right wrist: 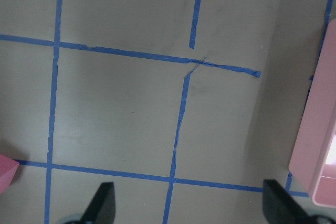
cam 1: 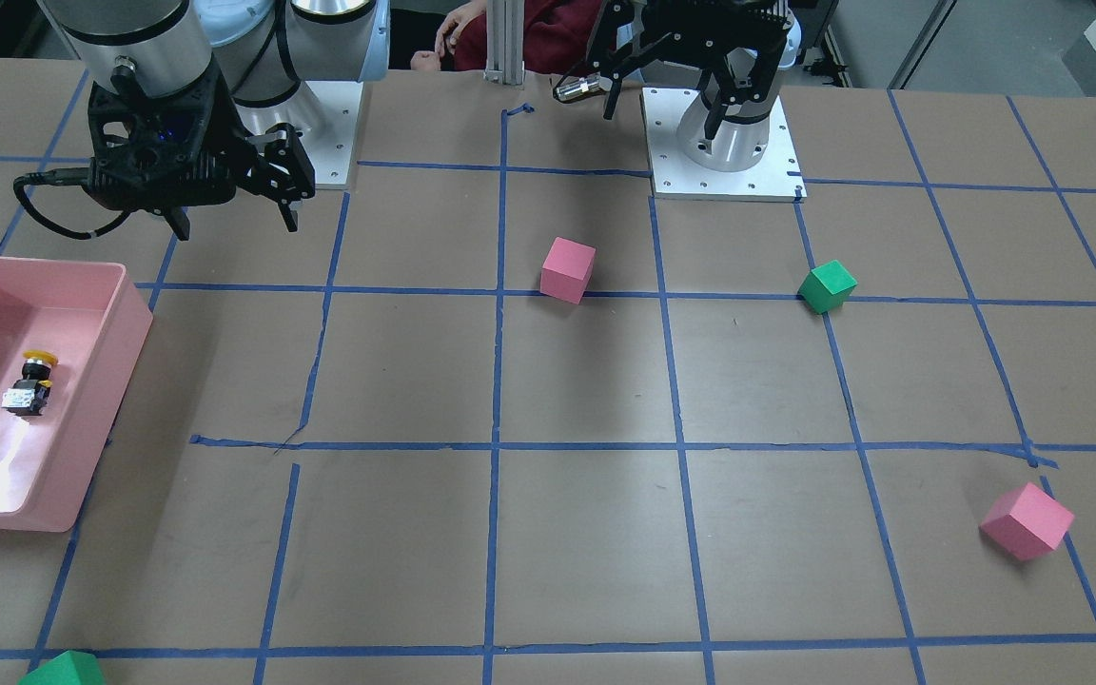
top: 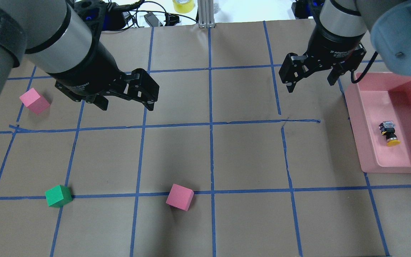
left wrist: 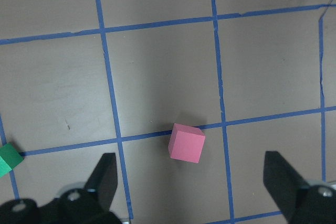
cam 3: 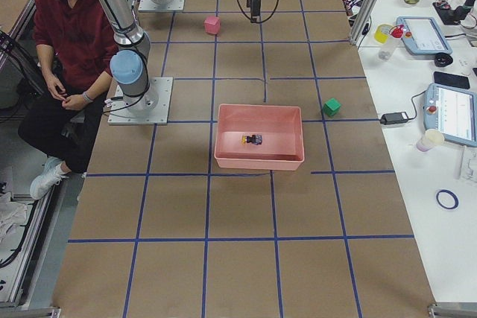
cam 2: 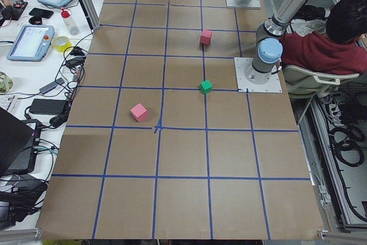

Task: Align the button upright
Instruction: 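Move the right gripper toward the pink bin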

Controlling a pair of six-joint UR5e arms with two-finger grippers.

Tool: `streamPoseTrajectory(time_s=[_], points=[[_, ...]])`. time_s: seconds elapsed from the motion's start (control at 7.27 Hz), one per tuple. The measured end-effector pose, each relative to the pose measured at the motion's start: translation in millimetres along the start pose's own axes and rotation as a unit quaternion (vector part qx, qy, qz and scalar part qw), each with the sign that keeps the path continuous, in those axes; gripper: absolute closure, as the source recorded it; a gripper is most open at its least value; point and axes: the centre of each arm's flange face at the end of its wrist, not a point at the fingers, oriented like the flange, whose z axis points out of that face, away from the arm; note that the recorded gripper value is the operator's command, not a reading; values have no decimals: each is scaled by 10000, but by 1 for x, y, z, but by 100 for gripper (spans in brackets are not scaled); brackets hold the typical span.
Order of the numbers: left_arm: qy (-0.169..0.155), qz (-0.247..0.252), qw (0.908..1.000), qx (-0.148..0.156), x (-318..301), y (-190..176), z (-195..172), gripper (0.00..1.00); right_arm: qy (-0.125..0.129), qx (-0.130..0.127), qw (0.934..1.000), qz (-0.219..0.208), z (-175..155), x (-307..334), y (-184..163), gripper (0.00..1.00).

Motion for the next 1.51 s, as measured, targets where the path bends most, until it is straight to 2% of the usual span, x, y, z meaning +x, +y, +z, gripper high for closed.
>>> streamPoseTrajectory(time_s=[0.69,1.51], points=[[0,6,10000,-5,0,4,0,0,16,-65,10000,50,3,1,0,0],[-1,6,10000,-19,0,10,2,0,40,-293,9994,164,13,15,0,0]])
